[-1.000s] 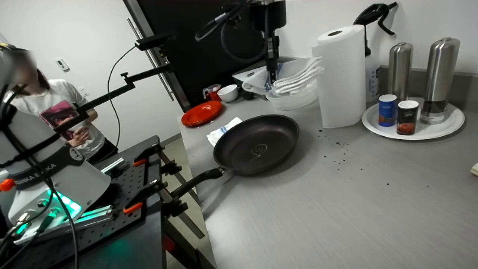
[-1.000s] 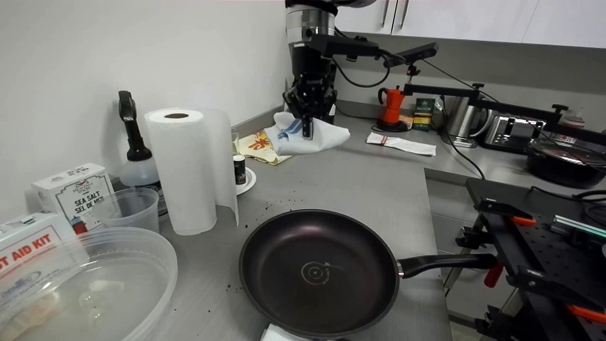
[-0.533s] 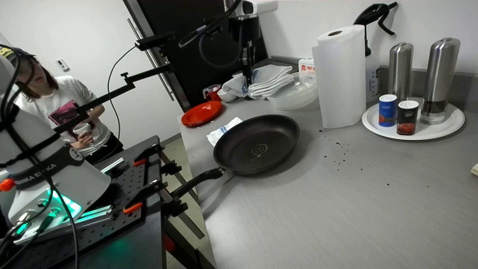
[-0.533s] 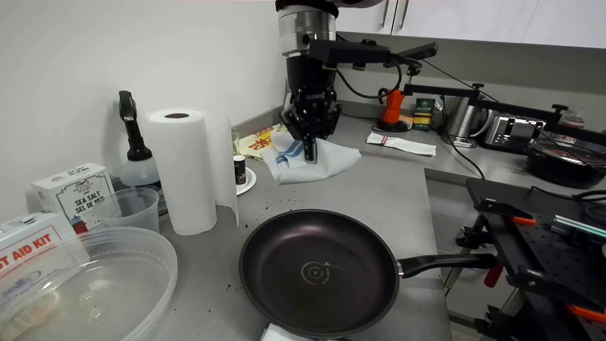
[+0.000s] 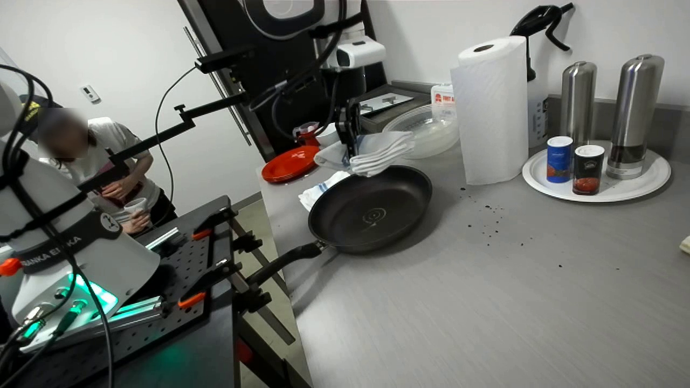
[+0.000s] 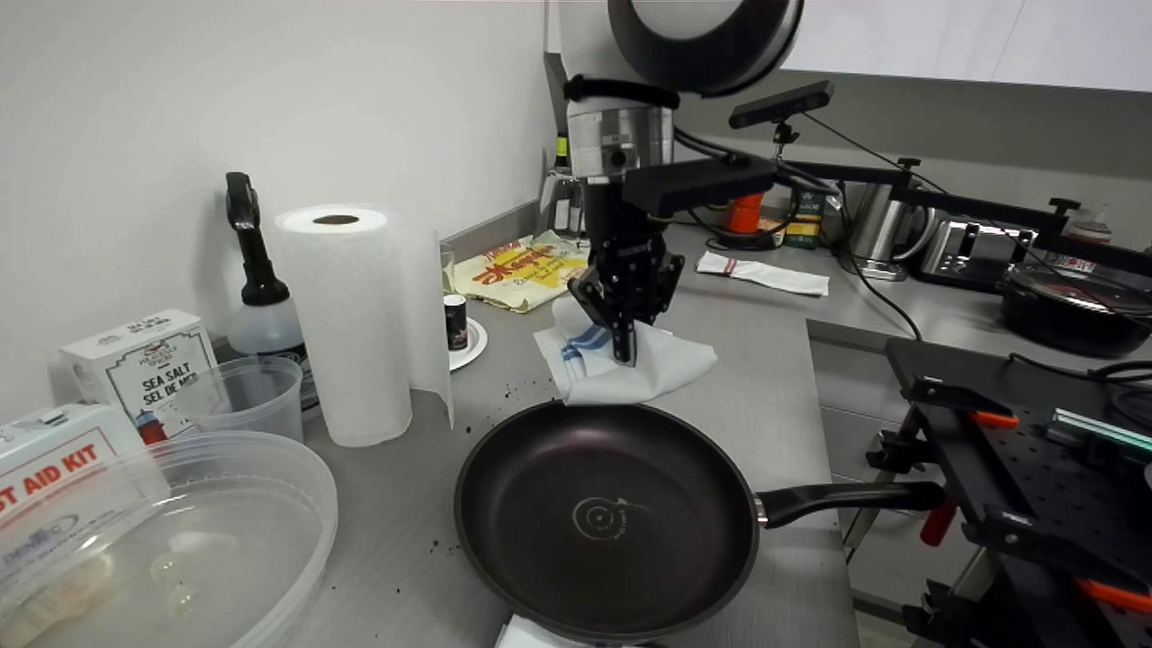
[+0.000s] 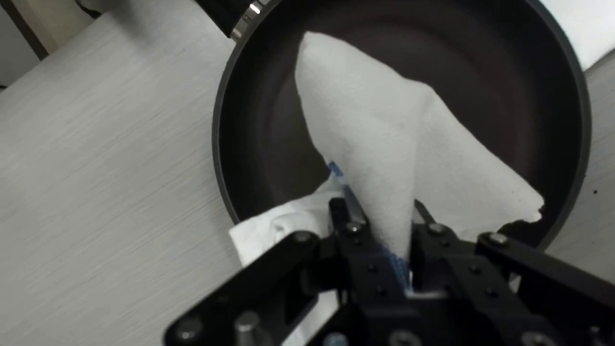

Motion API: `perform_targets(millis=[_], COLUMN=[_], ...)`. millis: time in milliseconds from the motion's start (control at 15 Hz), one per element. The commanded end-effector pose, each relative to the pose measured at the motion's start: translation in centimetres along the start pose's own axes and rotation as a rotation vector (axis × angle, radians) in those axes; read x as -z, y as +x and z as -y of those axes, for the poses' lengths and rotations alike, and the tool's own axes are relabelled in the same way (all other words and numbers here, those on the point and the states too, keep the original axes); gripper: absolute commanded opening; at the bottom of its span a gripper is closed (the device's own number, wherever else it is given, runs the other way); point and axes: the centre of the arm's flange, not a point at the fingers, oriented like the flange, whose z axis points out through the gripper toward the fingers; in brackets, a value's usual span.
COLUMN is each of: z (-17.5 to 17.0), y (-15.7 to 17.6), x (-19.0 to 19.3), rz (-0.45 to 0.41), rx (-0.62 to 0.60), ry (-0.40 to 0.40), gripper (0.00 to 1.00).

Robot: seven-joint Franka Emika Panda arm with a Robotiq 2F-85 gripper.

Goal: Use the white towel wipe the black pan

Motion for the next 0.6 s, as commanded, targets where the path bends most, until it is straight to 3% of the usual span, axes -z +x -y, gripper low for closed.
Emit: perform_targets(millis=[0,533], z=[-0.8,-0.4], y=[0.7,0.0], x=[-3.0,-8.1], rz=[-0.033,0.032], rx=[-0.039,-0.033], ry=[-0.026,-0.069], gripper=[0.05,0.05])
